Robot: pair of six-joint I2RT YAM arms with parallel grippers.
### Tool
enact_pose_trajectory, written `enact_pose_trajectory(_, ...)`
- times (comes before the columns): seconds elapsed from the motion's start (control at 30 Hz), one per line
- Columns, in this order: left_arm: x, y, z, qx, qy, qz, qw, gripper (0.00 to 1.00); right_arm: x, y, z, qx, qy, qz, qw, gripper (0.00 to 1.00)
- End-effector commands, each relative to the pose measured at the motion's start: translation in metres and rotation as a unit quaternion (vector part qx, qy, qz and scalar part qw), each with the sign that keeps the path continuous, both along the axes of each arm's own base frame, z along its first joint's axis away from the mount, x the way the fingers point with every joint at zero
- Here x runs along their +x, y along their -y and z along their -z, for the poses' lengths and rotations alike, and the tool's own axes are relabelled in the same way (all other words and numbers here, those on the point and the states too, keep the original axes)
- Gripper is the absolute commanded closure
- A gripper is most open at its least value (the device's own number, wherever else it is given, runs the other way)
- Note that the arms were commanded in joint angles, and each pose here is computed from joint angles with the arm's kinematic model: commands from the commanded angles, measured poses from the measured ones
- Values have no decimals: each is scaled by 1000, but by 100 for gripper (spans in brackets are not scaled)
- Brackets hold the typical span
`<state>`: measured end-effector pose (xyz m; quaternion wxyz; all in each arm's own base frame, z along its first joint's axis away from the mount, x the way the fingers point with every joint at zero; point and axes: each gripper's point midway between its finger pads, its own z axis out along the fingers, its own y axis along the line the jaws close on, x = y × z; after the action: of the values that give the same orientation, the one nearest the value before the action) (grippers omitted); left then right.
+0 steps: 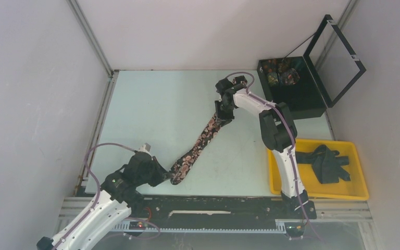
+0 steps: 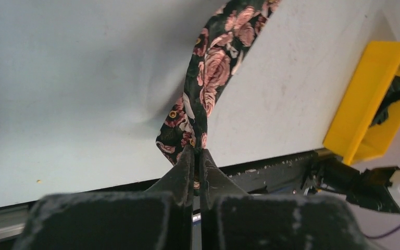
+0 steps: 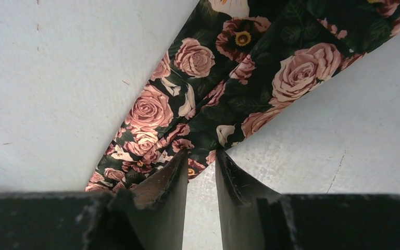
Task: Roll the ties
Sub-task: Flatten out the tie at the center of the board.
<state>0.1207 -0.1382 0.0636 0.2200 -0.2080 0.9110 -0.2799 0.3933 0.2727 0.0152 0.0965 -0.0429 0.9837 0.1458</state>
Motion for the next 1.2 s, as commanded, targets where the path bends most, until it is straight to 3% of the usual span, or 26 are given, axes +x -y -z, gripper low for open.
enact_pose_trajectory(0.0, -4, 17, -38, -44, 58, 68, 995, 100, 5, -4, 3, -8, -4, 4, 1000, 72)
enact_pose_trajectory(0.3, -19, 31, -48, -82, 76, 129, 985, 99, 5, -7, 5, -17, -8, -1, 1000, 72)
enact_pose_trajectory(0.4, -24, 36, -44, -85, 61, 145, 984, 94, 6, -9, 4, -16, -5, -8, 1000, 72)
enact_pose_trajectory(0.5, -31, 40, -39, -83, 44, 161, 982, 82, 9, -17, -1, -6, 4, -24, 1000, 70)
enact_pose_trajectory(0.67, -34, 45, -55, -94, 61, 175, 978, 48, 15, -33, -13, 26, 19, -64, 997, 63)
enact_pose_trajectory(0.73, -29, 43, -64, -87, 77, 168, 979, 42, 17, -36, -21, 36, 31, -73, 996, 59)
enact_pose_trajectory(0.93, -12, 30, -81, -31, 96, 144, 984, 45, 9, -31, -57, 45, 70, -66, 994, 51)
enact_pose_trajectory(1.17, 23, 12, -90, 32, 105, 48, 993, 51, -57, -18, -63, 2, 71, -43, 997, 51)
